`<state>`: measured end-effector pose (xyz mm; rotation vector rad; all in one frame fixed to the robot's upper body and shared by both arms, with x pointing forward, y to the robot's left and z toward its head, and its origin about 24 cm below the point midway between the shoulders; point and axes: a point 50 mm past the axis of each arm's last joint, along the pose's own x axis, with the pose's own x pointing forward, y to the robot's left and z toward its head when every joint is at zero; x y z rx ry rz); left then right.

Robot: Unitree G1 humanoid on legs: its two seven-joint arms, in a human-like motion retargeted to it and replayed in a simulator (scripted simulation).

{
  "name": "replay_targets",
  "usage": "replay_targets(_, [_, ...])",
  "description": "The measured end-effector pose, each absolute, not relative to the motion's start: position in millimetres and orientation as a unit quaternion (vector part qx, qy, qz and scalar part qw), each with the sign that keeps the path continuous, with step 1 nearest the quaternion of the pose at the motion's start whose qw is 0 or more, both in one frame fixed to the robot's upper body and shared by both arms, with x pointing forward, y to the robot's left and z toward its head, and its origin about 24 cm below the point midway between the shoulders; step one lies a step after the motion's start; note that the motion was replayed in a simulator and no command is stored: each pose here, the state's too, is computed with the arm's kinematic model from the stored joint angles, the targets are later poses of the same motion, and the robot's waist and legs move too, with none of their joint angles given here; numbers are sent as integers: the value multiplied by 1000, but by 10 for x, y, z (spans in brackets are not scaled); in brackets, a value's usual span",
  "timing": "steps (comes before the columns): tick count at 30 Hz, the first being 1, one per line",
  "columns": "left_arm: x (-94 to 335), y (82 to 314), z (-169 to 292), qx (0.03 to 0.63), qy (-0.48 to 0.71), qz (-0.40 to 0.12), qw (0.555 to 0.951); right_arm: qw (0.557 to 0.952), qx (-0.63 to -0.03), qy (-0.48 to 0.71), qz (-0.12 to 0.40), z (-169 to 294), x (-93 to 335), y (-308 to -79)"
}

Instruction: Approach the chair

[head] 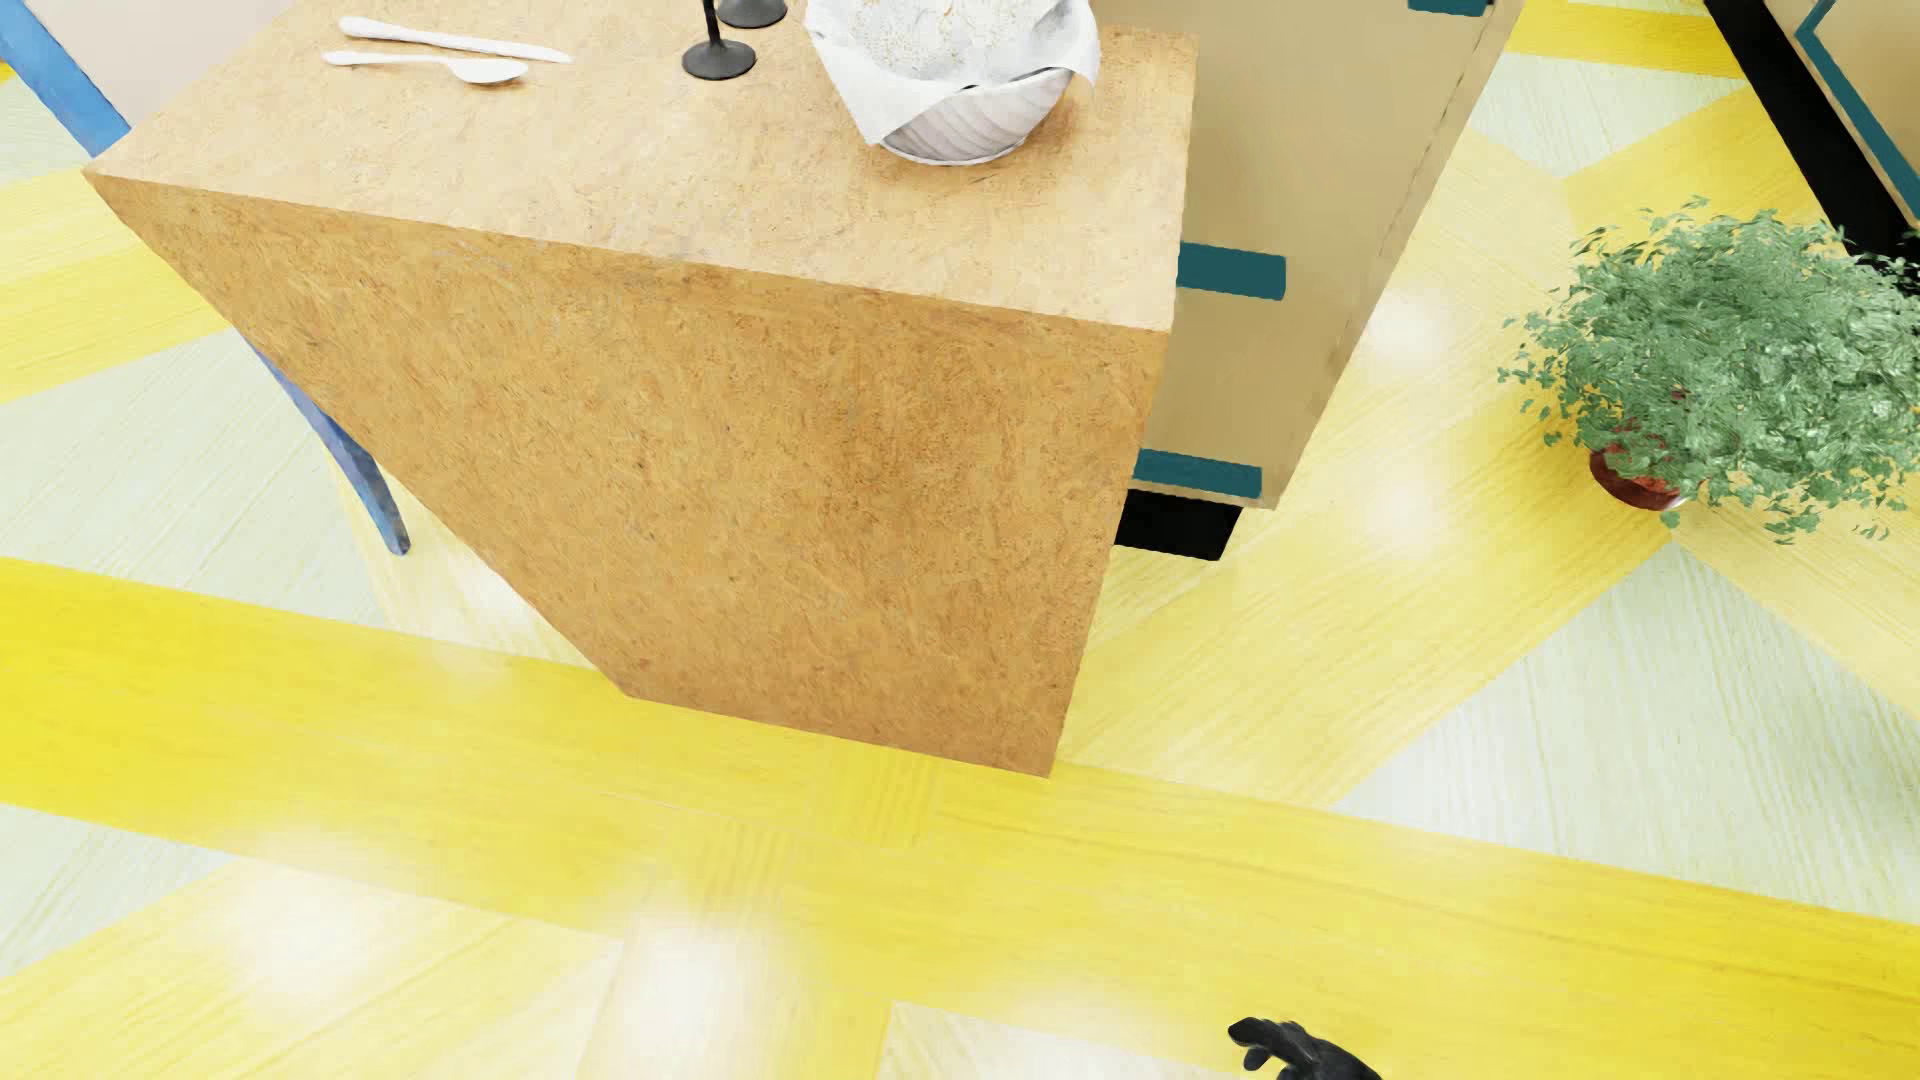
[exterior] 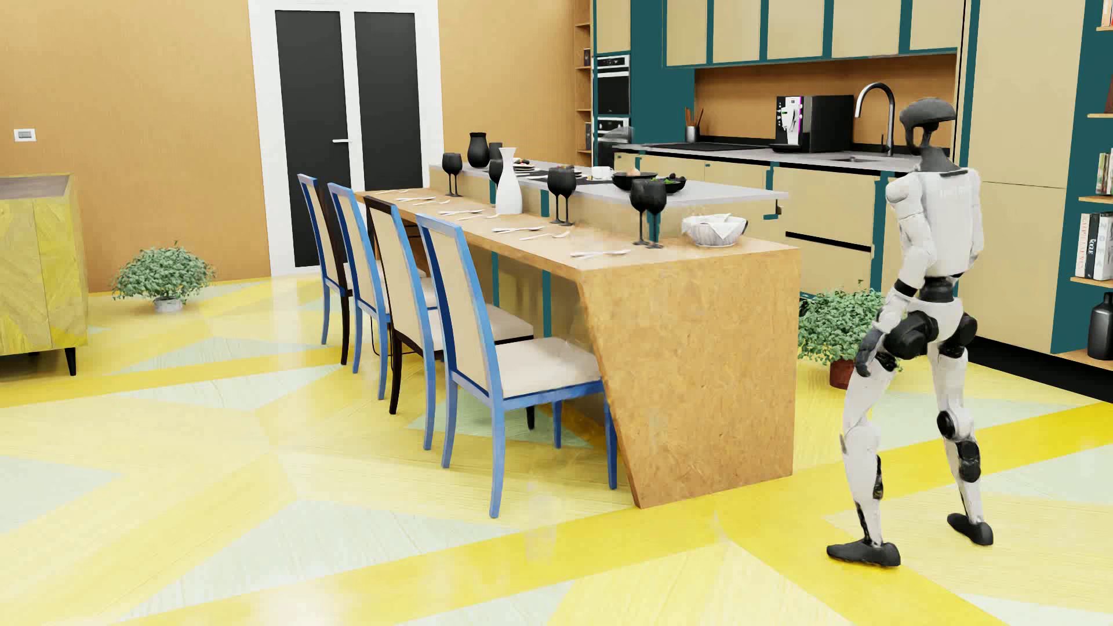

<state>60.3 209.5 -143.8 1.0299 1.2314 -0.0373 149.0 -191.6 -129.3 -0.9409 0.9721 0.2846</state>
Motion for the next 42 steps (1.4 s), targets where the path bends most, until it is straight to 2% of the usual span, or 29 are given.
replay_targets(4, [649,2066,-1453,461,553,-2,694,775,-433,448,101,-1256,1400,-2062])
replay_targets(6, [770,1976,-1480,460,543,-30,702,765,-437,464,93,-1270,1251,-2179])
replay_targets(8, [971,1904,-1467,489,509,-61,706,746,-436,492,99,-1317,1046,-2246])
replay_targets(11, [1398,1887,-1350,507,452,-78,730,729,-411,535,118,-1410,699,-2157])
replay_targets(13, [1710,1848,-1226,536,401,-115,734,727,-380,561,117,-1467,475,-2038])
replay_targets(16, [2137,1642,-995,595,306,-175,722,713,-355,583,158,-1533,230,-1832])
replay_targets(19, [2349,1340,-808,606,229,-211,732,699,-356,581,216,-1552,145,-1728])
replay_targets(21, [2386,1146,-740,600,195,-237,739,705,-354,580,203,-1533,159,-1770])
replay_targets(24, [2268,978,-795,590,185,-284,733,712,-359,586,146,-1492,176,-1944])
replay_targets(26, [2083,1067,-951,593,227,-291,716,712,-361,592,111,-1473,215,-2066])
replay_targets(29, [1578,1401,-1283,560,365,-236,705,716,-358,597,46,-1448,327,-2238])
replay_targets(31, [1215,1668,-1466,543,459,-239,661,728,-351,589,19,-1447,457,-2251])
replay_targets(33, [941,1921,-1534,557,499,-263,609,745,-373,552,40,-1419,737,-2189])
replay_targets(35, [716,2162,-1528,558,530,-252,587,772,-406,484,73,-1333,1067,-2084])
replay_targets(37, [543,2322,-1495,523,564,-204,606,805,-427,401,93,-1164,1423,-1939])
replay_targets(39, [386,2383,-1467,478,595,-145,631,836,-431,327,95,-954,1739,-1803])
replay_targets(41, [267,2305,-1474,436,613,-108,649,855,-424,283,97,-795,1956,-1672])
replay_targets(42, [229,2219,-1495,423,615,-118,654,858,-426,268,102,-742,2027,-1607])
